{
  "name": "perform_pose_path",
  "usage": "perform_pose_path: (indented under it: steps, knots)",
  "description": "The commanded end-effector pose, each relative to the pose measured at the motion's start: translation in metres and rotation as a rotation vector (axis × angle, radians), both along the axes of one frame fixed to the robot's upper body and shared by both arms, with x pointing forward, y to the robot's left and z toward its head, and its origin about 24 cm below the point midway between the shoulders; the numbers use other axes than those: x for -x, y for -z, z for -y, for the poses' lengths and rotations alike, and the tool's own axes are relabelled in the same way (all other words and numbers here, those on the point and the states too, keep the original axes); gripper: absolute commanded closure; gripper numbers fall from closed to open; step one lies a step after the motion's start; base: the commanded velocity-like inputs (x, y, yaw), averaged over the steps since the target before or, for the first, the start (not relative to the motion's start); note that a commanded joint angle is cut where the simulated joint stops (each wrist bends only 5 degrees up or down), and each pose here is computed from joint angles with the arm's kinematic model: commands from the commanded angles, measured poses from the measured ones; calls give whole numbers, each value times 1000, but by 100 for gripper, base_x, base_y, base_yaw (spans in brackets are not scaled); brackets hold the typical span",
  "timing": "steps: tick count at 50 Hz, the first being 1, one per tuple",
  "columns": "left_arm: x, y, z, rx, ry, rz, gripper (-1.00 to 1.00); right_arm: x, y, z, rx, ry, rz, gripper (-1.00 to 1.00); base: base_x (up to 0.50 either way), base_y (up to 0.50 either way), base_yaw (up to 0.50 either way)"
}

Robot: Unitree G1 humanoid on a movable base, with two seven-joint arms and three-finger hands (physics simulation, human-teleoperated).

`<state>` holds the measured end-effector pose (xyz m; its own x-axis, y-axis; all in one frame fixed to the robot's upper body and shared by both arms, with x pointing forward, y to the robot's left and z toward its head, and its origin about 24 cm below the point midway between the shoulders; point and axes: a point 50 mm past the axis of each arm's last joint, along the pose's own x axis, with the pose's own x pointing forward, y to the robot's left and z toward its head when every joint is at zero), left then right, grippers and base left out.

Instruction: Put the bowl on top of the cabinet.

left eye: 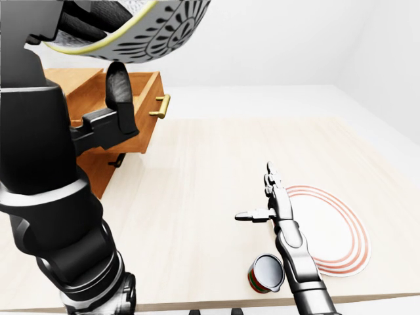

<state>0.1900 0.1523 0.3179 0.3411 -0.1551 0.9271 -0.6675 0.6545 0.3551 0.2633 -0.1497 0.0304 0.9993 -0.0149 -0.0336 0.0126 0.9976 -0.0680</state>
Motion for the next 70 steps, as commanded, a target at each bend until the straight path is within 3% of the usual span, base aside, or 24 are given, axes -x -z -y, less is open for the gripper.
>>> perform_pose_path:
  steps: [1,13,24,28,40,52,61,70]
  knots:
    - [6,-35,-27,-3,-48,141,97,0,1,-2,3,-4,-1,-100,0,0,0]
    - [-15,-46,-76,75,-200,89,95,0,1,-3,6,-8,-1,-100,0,0,0]
    - [-33,-46,-130,211,-380,50,95,1,0,-4,6,-13,1,-100,0,0,0]
    - [-43,-46,-141,224,-422,37,95,0,1,-4,7,-13,-1,-100,0,0,0]
    - [-74,-34,-176,257,-546,9,94,0,3,-3,6,-11,-3,-100,0,0,0]
    - [-90,-18,-224,372,-758,-64,95,-1,4,-3,8,-9,-5,-100,0,0,0]
    - [-97,-5,-241,380,-845,-167,94,-2,5,-3,8,-8,-8,-100,0,0,0]
    - [-106,18,-262,387,-961,-331,95,-1,4,-2,7,-5,-6,-100,0,0,0]
